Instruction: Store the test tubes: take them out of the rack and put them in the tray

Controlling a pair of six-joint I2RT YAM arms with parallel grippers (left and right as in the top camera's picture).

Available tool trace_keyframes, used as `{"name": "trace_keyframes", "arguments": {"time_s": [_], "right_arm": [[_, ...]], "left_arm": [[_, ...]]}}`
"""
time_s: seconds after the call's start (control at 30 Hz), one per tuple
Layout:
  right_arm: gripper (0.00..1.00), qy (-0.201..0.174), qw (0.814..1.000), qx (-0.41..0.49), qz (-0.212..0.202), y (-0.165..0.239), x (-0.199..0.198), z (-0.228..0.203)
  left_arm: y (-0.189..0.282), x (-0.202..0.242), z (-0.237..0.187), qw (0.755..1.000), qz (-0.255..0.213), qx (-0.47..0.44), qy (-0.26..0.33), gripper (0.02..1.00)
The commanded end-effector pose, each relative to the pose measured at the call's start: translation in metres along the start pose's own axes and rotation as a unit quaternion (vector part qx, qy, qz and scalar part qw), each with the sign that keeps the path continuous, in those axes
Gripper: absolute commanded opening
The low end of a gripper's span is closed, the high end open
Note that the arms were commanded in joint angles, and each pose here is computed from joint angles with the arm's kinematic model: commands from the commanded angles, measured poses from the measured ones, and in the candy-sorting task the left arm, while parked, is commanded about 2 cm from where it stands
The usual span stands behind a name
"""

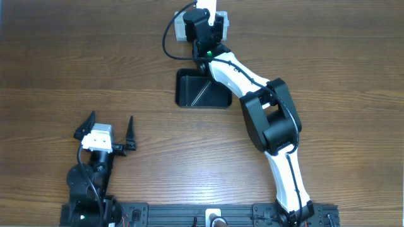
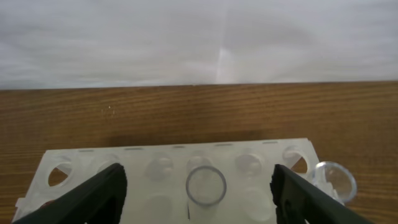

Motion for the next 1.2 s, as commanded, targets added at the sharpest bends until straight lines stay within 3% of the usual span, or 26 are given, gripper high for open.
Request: {"name": "trace_keyframes", "arguments": {"time_s": [0.03,0.4,1.2], "right_arm": [[0.608,-0.002,1.000,-0.002,0.002,-0.0028,0.0018,0.0025],[0.406,-0.001,1.000,-0.001,0.002,-0.0028,0.0017,0.0022],[0.172,0.004,1.000,-0.001,-0.006,-0.0028,-0.0010,0.0017]], "left_arm": [[0.0001,-0.0010,-0.0008,1.000,-0.002,-0.001,-0.005,1.000],[0.0001,-0.0010,-0.0008,1.000,-0.002,-0.001,-0.005,1.000],[0.0001,-0.0010,-0.0010,1.000,-0.002,-0.001,-0.005,1.000]]}}
Point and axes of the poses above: each gripper's point midway between its finger pads, its own y axis back along the fingers, its own x axis along the line the jaws close on, z = x × y, the point moved 2 cm from there along y, back along the fingers, and after that the axes turned 4 degrees about -y, right-handed, at the moved point
